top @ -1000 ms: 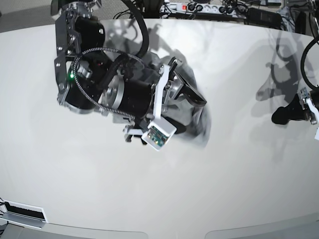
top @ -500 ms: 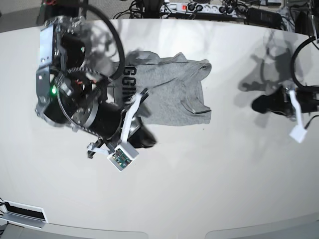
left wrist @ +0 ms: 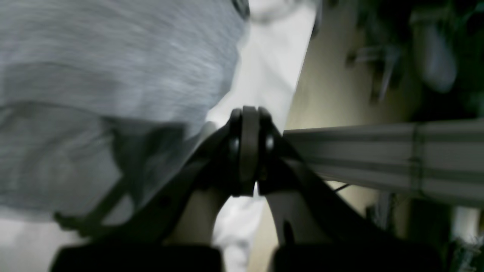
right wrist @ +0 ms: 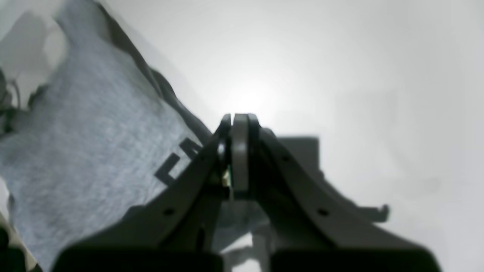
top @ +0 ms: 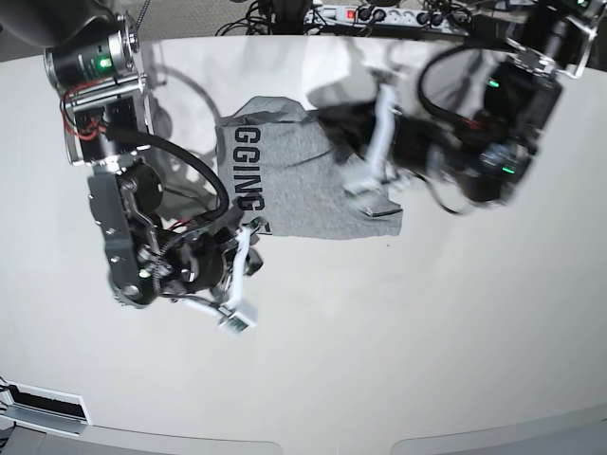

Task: Layout the t-shirt on the table in an organized manner, then fold the t-shirt properly
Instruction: 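Fold the lifted bundle over onto itself with both grippers, then release the folded shirt and pull both grippers away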

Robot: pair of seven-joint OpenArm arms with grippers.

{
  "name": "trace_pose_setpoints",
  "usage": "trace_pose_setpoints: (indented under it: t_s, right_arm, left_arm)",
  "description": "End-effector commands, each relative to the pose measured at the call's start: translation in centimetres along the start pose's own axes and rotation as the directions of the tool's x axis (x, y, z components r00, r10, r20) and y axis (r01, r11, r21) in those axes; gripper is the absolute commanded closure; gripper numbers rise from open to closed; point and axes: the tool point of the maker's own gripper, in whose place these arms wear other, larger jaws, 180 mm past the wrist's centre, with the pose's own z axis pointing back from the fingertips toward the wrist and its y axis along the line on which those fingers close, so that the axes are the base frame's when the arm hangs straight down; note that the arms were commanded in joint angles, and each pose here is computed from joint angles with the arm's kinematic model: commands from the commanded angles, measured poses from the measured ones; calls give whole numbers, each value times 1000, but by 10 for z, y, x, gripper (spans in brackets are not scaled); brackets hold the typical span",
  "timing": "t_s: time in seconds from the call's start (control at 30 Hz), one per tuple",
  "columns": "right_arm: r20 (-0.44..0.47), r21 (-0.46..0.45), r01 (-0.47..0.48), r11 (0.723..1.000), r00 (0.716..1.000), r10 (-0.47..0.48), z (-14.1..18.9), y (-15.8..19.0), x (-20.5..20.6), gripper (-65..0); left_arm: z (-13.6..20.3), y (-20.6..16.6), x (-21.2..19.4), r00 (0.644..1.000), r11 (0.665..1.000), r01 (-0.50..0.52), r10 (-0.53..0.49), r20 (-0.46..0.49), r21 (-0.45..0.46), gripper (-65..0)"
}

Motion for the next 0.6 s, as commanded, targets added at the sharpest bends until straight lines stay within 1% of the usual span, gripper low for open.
trace_pose_setpoints:
  t_s: [0.0,0.1,0.17,0.23,0.33,0.47,0.57]
  right_arm:
    - [25,-18,-33,999,999,34,5,-8,17,0]
    - [-60,-27,-71,997,996,69,-4,-9,1,0]
    - [-104,-20,-101,995,990,98,-6,-6,-10,0]
    - [-153,0,-122,993,981,120,-6,-3,-23,0]
    - [-209,32,-138,990,968,142,-4,0,-42,0]
    - [-195,76,-71,995,977,85,2,4,-58,0]
    - [-195,104,-46,994,979,65,7,10,-72,0]
  left_arm:
    - [-1,-3,10,999,999,41,-41,24,-1,0]
    - [-21,-13,0,994,994,110,-110,-25,-4,0]
    - [-31,-15,-14,983,987,158,-157,-93,5,0]
    - [-38,-11,-27,971,981,194,-189,-147,21,0]
    - [-38,2,-32,961,972,226,-211,-178,65,0]
    - [-22,39,-37,942,949,276,-235,-239,155,0]
    - [-11,68,-33,939,937,282,-226,-257,208,0]
